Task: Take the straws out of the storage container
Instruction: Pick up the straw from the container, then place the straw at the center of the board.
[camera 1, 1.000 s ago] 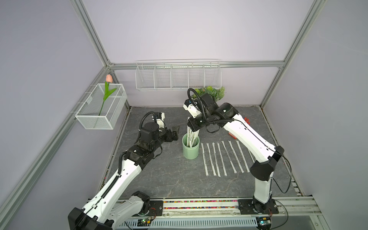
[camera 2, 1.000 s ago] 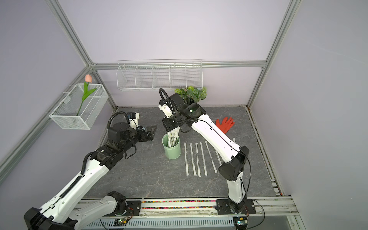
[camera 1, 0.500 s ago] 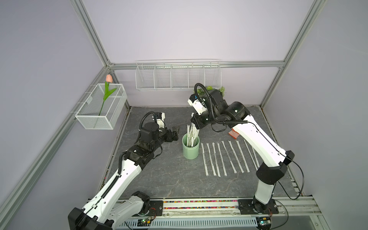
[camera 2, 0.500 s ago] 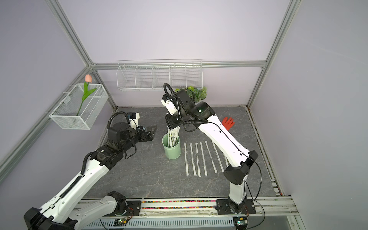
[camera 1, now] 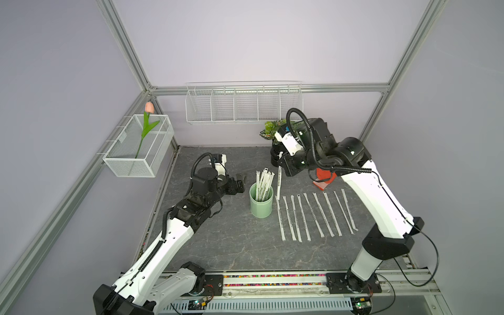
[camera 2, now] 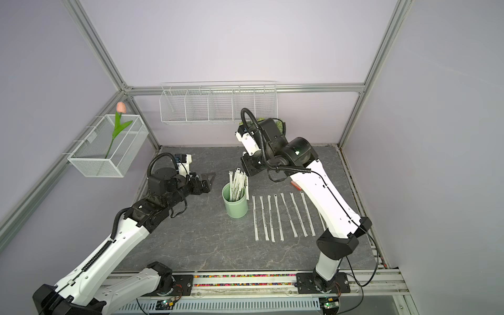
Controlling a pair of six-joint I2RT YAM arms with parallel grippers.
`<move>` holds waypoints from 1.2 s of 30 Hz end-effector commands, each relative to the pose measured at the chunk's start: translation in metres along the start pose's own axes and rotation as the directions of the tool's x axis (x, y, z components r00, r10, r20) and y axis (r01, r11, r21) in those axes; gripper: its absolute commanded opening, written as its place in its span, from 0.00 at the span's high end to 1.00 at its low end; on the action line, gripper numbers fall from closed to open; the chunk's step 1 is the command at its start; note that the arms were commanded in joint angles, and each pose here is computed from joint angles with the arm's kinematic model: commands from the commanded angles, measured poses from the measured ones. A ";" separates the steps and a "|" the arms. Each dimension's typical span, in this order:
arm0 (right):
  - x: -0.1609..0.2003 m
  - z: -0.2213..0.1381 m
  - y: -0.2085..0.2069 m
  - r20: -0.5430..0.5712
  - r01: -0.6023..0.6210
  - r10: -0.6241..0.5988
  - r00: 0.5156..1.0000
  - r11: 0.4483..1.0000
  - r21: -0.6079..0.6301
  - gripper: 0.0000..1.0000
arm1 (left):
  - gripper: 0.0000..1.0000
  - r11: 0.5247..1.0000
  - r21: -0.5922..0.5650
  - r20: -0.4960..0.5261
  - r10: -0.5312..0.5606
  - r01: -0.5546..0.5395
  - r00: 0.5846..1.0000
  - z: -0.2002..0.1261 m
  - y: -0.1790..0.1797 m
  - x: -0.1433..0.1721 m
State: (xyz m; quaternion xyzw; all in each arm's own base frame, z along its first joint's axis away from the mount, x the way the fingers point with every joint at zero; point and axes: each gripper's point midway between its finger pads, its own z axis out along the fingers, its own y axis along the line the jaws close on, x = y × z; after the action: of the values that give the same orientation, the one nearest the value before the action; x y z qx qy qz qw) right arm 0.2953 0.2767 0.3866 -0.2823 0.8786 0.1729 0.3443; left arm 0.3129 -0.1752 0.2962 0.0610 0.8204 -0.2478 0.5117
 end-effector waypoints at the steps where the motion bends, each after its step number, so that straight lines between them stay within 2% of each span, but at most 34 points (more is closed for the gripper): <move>1: 0.035 -0.022 -0.044 -0.109 0.010 0.007 0.994 0.987 0.159 0.93 | 0.00 1.000 0.016 0.003 -0.009 0.009 1.000 0.001 -0.003 0.000; 6: 0.070 -0.035 -0.102 -0.189 -0.025 0.093 0.978 0.943 0.331 0.93 | 0.00 1.000 0.024 -0.001 -0.006 0.006 1.000 0.001 -0.005 0.000; 11: 0.112 -0.032 -0.147 -0.271 -0.069 0.203 0.941 0.899 0.433 0.93 | 0.00 1.000 0.025 0.001 -0.002 0.002 1.000 0.000 -0.005 -0.001; 19: 0.182 -0.017 -0.216 -0.387 -0.155 0.417 0.822 0.819 0.553 0.93 | 0.00 1.000 0.026 -0.005 0.003 -0.003 1.000 0.000 -0.006 0.000; 22: 0.198 -0.014 -0.237 -0.398 -0.187 0.483 0.780 0.787 0.588 0.93 | 0.00 1.000 0.022 -0.008 0.006 -0.006 1.000 0.002 -0.005 0.001; 36: 0.258 0.014 -0.329 -0.501 -0.129 0.661 0.559 0.666 0.735 0.93 | 0.00 1.000 0.015 -0.040 0.018 -0.018 0.999 0.010 -0.003 0.007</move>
State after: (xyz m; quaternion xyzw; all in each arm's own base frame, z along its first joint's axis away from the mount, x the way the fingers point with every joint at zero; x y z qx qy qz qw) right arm 0.3454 -0.0546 0.1626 0.0194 0.9878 -0.1544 -0.0077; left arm 0.3158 -0.1810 0.2853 0.0694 0.8288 -0.2490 0.4963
